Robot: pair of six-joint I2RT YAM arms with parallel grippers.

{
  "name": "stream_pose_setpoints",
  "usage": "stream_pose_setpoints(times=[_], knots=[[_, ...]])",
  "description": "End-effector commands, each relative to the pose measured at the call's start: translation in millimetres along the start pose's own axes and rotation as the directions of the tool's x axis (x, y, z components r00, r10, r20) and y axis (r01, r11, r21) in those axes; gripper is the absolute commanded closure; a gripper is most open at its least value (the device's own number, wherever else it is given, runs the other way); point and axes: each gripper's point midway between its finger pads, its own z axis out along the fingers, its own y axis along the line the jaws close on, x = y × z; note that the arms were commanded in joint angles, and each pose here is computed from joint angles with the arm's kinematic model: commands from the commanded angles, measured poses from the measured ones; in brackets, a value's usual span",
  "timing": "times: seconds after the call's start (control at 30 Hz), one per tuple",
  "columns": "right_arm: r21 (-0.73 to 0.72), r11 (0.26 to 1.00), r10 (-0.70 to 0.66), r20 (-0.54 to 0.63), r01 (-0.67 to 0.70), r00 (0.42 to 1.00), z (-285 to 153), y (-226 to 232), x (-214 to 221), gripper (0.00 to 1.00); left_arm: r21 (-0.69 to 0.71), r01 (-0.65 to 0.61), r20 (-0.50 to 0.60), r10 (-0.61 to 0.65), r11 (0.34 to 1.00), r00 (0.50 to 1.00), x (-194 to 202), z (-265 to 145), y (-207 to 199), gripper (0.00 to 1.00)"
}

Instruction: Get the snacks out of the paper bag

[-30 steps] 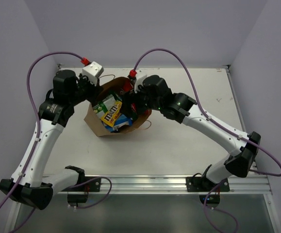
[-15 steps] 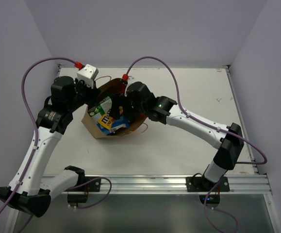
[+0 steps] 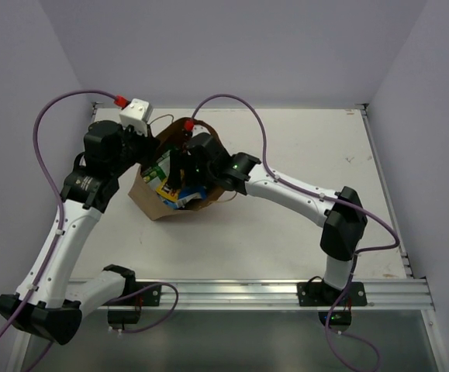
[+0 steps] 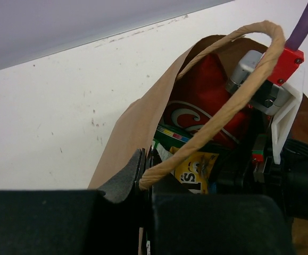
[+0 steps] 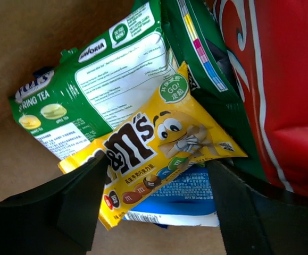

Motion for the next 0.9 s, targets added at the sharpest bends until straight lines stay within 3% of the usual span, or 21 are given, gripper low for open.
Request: stream_pose_setpoints(times=[0.0, 0.07, 0.2, 0.33, 0.43, 0.67, 0.87], knots=[[0.004, 1.000, -0.003, 0.088, 0.003, 0.996, 7.4, 4.4, -28.1, 0.24, -0.040, -0.026, 0.170, 0.033, 0.999, 0.985, -46.0, -2.3, 5.6, 1.00], [-0.007, 1.000, -0.016, 0.109, 0.017, 0.994, 7.2, 7.3, -37.6, 0.28, -0.064, -0.049, 0.184, 0.060, 0.997, 0.981, -54.6, -3.7, 9.9, 1.00], [-0.007, 0.998, -0.057, 0.150, 0.059, 0.987, -2.0, 8.9, -53.9, 0.47, -0.104, -0.109, 0.198, 0.128, 0.989, 0.972, -68.4, -4.1, 17.3, 1.00], [-0.003, 0.995, -0.093, 0.185, 0.095, 0.978, -18.7, 8.6, -62.1, 0.76, -0.107, -0.150, 0.204, 0.169, 0.983, 0.964, -72.3, -6.5, 17.3, 1.00], [-0.009, 0.993, -0.112, 0.203, 0.117, 0.973, -31.3, 9.5, -65.6, 0.88, -0.118, -0.158, 0.198, 0.179, 0.980, 0.964, -67.5, -8.0, 19.2, 1.00], [-0.084, 0.975, -0.164, 0.344, 0.204, 0.925, -118.2, 33.9, -103.6, 0.96, -0.194, -0.158, 0.180, 0.194, 0.968, 0.964, -60.1, -11.6, 33.2, 1.00], [-0.019, 0.983, -0.157, 0.447, 0.185, 0.881, -183.0, 1.6, -127.6, 0.98, -0.190, -0.166, 0.190, 0.202, 0.968, 0.961, -62.2, -7.6, 32.6, 1.00]])
